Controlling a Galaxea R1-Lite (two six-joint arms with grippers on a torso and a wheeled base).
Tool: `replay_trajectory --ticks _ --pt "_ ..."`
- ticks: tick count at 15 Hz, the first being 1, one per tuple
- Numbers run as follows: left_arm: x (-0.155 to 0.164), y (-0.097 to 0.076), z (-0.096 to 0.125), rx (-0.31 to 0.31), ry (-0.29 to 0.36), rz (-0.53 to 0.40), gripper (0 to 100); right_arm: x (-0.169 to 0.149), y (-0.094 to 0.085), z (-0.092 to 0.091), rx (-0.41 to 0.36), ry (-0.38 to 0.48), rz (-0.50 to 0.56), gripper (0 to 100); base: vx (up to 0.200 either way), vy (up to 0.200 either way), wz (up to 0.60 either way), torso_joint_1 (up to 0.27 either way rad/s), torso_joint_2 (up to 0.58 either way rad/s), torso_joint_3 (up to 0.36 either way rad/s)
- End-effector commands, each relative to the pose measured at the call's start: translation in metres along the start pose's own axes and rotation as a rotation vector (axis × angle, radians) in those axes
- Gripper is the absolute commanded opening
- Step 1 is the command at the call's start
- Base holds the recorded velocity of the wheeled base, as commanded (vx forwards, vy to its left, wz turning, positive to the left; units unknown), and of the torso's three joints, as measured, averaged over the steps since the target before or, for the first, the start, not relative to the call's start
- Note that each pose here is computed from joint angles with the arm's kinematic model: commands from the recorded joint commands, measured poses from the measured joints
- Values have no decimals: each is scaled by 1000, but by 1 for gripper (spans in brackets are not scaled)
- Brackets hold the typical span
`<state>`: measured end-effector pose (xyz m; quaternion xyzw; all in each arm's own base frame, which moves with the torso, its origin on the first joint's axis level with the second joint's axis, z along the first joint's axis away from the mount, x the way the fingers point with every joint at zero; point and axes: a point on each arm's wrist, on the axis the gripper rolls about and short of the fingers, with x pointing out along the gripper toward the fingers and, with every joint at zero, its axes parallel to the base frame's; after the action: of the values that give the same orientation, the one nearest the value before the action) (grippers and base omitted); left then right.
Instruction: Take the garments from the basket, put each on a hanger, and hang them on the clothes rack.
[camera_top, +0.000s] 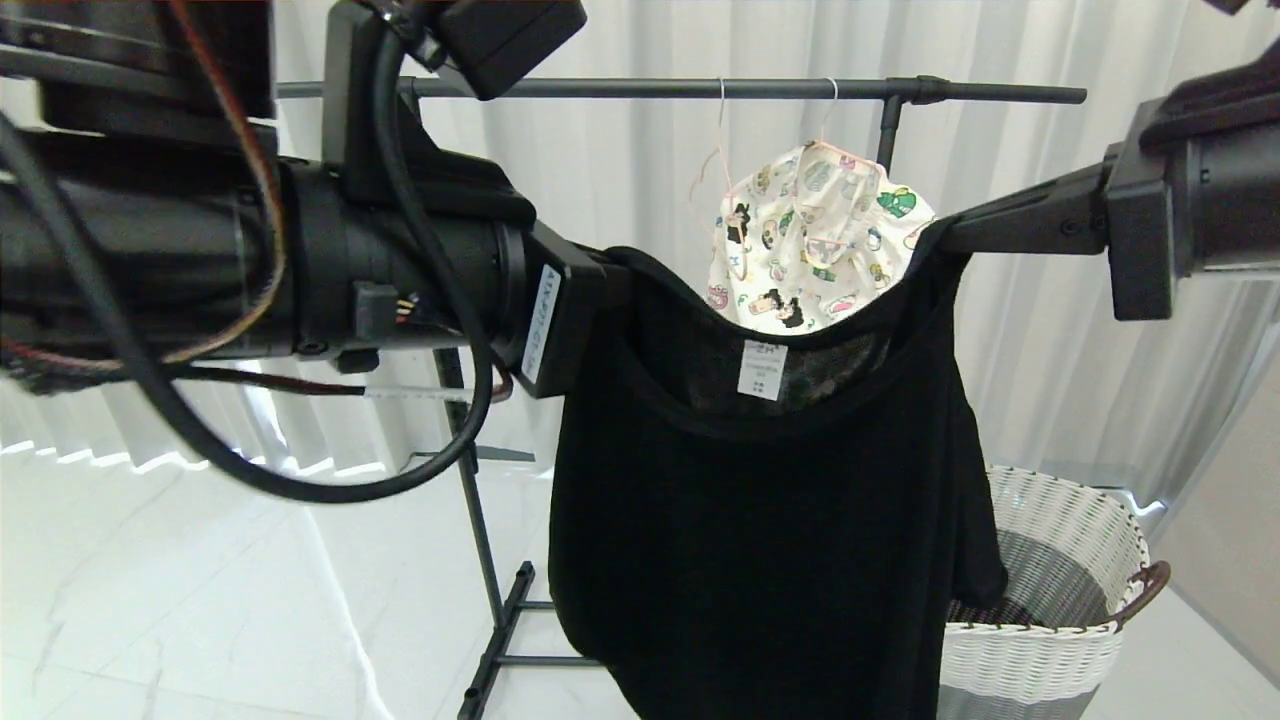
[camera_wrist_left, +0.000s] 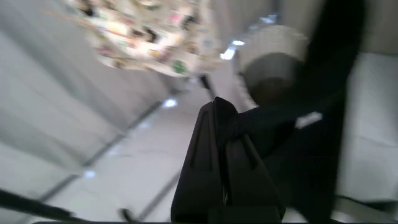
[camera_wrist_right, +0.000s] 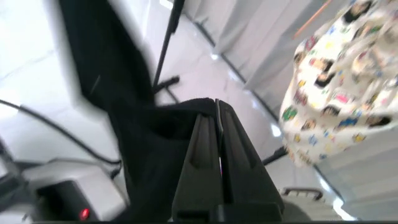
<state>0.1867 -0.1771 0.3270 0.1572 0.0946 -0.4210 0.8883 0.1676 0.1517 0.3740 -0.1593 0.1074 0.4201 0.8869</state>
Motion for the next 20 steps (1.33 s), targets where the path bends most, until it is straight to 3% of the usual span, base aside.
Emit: replay_trajectory --ticks 1,3,7,8,9,10,11,15,16,20 --pt "-29 -25 4 -15 -19 -91 0 24 -4 9 -10 -2 3 0 0 0 0 0 0 0" --pt "-35 -37 -1 -3 9 -144 0 32 -6 18 -19 -28 0 0 0 0 0 0 0 0" --pt "-37 -36 -3 -1 13 -136 0 34 -6 20 -21 -26 1 0 0 0 0 0 0 0" --pt "-36 -30 -5 -4 20 -109 0 28 -6 20 -21 -23 -2 0 0 0 0 0 0 0" --pt "-27 -6 -11 25 55 -7 0 17 -5 16 -15 18 -27 0 0 0 0 0 0 0" --pt "-24 7 -14 74 76 56 0 11 -5 14 -11 40 -39 0 0 0 0 0 0 0" --pt "-27 22 -15 176 100 138 0 5 -7 2 1 97 -70 0 0 0 0 0 0 0" --pt "-31 10 -11 152 72 100 0 5 -6 -11 2 130 -89 0 0 0 0 0 0 0" --pt "-30 8 -12 146 73 95 0 4 -6 -10 1 130 -94 100 0 0 0 0 0 0" --pt "-27 8 -15 144 92 98 0 0 -4 -15 5 139 -92 100 0 0 0 0 0 0"
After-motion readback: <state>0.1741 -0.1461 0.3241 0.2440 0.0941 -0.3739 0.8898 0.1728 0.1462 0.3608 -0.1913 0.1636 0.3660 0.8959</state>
